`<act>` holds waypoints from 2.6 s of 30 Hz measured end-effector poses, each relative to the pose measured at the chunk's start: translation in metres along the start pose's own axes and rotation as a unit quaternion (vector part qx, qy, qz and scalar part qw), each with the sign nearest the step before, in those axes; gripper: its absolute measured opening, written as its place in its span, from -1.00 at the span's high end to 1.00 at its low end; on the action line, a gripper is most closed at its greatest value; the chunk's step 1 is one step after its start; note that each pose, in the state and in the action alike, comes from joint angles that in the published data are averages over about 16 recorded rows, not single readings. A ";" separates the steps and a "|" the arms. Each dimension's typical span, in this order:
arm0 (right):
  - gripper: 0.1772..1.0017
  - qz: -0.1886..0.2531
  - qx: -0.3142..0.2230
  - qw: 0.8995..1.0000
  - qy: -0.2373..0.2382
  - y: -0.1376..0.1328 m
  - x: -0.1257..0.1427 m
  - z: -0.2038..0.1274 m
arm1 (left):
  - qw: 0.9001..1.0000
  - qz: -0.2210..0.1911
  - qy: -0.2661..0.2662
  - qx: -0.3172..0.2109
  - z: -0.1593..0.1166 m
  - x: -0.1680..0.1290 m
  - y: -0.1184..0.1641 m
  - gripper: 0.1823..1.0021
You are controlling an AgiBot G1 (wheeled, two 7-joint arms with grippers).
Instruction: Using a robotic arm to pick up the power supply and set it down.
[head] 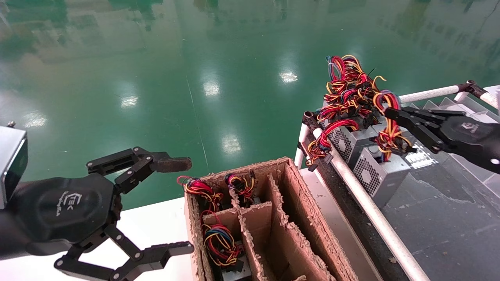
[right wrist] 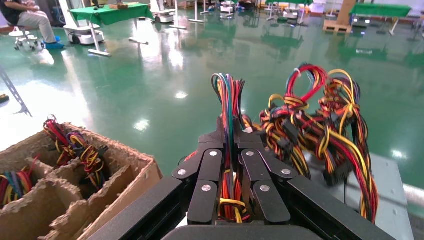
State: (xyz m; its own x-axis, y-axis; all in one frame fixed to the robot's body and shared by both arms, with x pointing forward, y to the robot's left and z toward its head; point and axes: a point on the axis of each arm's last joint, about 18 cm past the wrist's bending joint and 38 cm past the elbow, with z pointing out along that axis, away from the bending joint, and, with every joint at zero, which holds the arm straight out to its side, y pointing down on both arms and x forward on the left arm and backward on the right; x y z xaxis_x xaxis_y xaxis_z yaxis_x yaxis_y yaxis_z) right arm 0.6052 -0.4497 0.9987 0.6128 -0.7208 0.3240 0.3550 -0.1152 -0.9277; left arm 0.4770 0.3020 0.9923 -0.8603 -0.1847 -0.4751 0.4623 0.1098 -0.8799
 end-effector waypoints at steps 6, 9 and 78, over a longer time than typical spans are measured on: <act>0.91 -0.010 -0.002 1.000 0.000 -0.002 0.002 0.016 | 1.000 0.000 0.000 0.000 0.000 0.000 0.000 -1.00; 0.91 -0.012 -0.003 1.000 0.001 -0.001 0.002 0.022 | 1.000 0.000 0.000 0.000 0.000 0.000 0.000 -1.00; -0.98 -0.048 0.090 0.988 -0.120 -0.048 -0.054 0.026 | 1.000 0.000 0.000 0.000 0.000 0.000 0.000 -1.00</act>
State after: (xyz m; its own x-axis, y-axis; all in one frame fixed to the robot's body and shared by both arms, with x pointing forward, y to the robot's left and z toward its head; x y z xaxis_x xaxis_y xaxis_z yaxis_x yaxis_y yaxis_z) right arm 0.5736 -0.3872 1.0310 0.7127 -0.5273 0.4626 0.5255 -0.0355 -0.8501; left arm 0.4771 0.3022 0.9924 -0.8603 -0.1855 -0.4749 0.4621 0.1096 -0.8800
